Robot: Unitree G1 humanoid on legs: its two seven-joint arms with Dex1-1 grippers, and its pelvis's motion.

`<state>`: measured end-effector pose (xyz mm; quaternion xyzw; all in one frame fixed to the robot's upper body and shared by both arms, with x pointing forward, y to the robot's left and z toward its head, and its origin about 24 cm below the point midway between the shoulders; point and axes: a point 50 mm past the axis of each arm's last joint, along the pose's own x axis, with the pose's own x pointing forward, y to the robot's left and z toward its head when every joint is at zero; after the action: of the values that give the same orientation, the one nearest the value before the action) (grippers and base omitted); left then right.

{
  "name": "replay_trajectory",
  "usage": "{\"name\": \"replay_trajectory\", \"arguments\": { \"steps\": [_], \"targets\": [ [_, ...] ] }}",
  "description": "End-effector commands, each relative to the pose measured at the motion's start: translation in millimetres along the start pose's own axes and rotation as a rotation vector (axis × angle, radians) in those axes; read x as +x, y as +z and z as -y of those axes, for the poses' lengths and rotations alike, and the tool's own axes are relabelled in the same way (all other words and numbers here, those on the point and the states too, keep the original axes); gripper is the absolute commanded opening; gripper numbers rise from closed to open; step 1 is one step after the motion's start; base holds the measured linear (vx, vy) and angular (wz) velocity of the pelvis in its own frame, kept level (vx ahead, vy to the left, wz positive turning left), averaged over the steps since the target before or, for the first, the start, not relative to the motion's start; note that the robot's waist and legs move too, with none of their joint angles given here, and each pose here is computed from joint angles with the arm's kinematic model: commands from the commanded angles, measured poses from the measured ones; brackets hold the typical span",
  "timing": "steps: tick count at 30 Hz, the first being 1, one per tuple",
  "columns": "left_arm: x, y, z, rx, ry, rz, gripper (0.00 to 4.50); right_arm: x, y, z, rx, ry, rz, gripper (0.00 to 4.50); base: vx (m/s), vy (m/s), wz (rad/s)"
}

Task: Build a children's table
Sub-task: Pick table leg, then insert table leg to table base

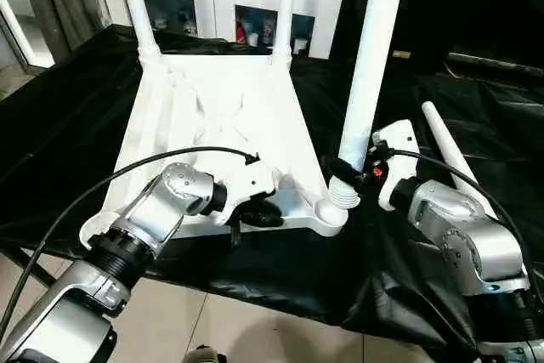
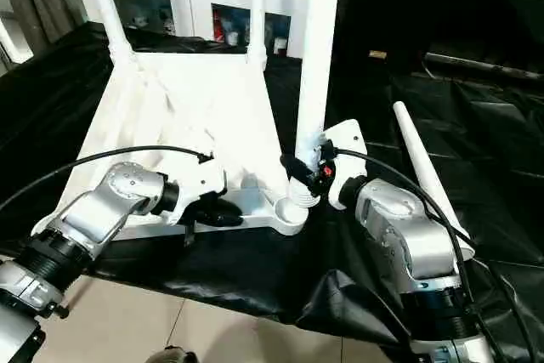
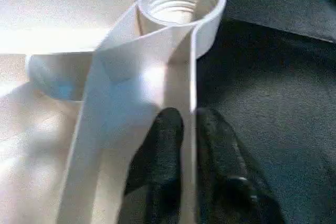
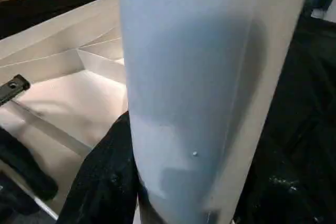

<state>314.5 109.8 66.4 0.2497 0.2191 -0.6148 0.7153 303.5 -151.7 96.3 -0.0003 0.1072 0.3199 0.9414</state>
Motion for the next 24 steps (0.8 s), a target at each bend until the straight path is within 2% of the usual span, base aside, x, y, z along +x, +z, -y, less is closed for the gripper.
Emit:
{"name": "replay_trajectory", "arguments": {
  "steps": [1,3,8,11,12,13,14,16,24],
  "targets": [
    [-0.7,0.3,0.5,0.027,-0.017,-0.026,0.27,-1.2,11.5,0.7,-0.036,-0.001,0.044,1.89,0.000,0.000,0.00],
    [-1.1,-1.2,1.9,0.027,-0.030,-0.037,0.09,-0.5,11.6,0.8,-0.037,0.001,0.044,1.89,0.000,0.000,0.00],
    [-0.7,-1.8,0.5,0.033,-0.007,-0.039,0.03,0.2,11.7,1.1,-0.038,0.001,0.045,1.89,0.000,0.000,0.00],
    [-0.5,-1.6,-1.9,0.013,0.011,-0.035,0.58,0.5,11.7,1.0,-0.038,0.003,0.045,1.89,0.000,0.000,0.00],
    [-0.5,-1.6,-1.9,0.013,0.011,-0.035,0.29,0.5,11.7,1.0,-0.038,0.003,0.045,1.89,0.000,0.000,0.00],
    [-0.9,-2.0,-2.2,0.022,0.014,-0.042,0.29,0.6,11.7,0.9,-0.039,0.003,0.046,1.89,0.000,0.000,0.00],
    [-1.6,-3.1,-2.0,0.022,0.010,-0.047,0.10,0.7,11.8,0.5,-0.040,0.004,0.047,1.89,0.000,0.000,0.00],
    [-2.8,-4.6,-1.4,0.018,0.001,-0.050,0.23,1.1,12.1,0.2,-0.040,0.006,0.049,1.89,0.000,0.000,0.00],
    [-7.8,-12.3,-7.5,-0.045,0.059,-0.055,0.00,3.6,19.4,-7.5,0.058,0.103,0.067,1.89,0.000,0.000,0.00]
  ]
}}
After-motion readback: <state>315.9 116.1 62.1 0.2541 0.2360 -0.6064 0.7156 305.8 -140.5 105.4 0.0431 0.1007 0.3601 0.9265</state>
